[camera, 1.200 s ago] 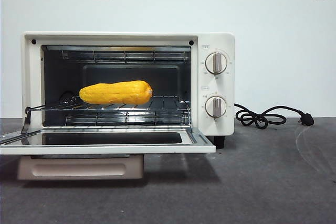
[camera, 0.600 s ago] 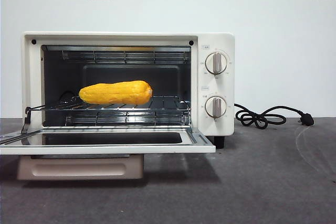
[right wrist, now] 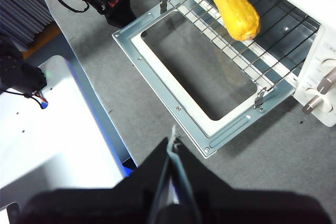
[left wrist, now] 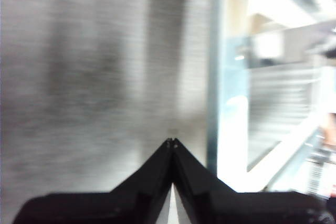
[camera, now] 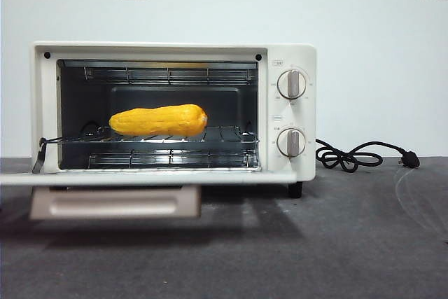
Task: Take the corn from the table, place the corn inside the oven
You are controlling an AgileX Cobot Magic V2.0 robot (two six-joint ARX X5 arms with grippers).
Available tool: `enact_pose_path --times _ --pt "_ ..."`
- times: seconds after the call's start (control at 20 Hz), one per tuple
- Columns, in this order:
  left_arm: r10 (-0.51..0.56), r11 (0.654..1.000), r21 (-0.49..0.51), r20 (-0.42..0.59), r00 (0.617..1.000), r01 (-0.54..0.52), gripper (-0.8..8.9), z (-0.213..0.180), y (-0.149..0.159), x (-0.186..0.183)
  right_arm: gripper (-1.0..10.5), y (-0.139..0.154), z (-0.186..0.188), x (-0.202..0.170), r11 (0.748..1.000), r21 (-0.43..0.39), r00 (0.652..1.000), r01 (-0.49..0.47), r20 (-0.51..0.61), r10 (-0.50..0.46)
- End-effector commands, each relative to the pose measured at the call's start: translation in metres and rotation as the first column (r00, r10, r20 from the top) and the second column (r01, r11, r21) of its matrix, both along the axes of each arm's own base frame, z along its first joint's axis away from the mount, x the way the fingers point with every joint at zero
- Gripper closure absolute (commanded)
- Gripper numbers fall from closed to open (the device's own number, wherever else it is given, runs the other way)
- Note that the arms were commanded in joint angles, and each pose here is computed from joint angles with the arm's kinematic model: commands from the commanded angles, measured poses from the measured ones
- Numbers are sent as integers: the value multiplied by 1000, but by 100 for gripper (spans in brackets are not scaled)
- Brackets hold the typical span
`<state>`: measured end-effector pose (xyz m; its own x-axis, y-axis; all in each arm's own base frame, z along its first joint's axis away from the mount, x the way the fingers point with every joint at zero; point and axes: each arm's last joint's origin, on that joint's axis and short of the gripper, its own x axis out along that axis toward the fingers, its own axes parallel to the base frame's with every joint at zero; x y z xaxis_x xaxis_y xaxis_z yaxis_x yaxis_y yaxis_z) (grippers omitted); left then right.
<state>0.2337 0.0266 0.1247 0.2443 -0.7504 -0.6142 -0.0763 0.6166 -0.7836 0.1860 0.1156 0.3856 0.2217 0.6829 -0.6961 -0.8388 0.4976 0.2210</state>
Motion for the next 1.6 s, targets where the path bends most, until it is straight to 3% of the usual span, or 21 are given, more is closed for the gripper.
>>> enact_pose_path --times 0.05,0.65,0.95,1.6 --pt "-8 994 -112 28 1000 11 821 7 1 4 955 1 -3 2 1000 -3 1000 -7 -3 7" --pt "-11 996 -82 155 988 24 821 71 10 48 955 1 -3 2 1000 -3 1000 -7 -3 7" --pt "1 1000 30 176 984 -7 821 76 14 54 955 1 -3 2 1000 -2 1000 -6 -1 6" --pt "45 998 37 309 950 -59 821 109 19 77 955 2 -1 3 1000 9 1000 -6 20 6"
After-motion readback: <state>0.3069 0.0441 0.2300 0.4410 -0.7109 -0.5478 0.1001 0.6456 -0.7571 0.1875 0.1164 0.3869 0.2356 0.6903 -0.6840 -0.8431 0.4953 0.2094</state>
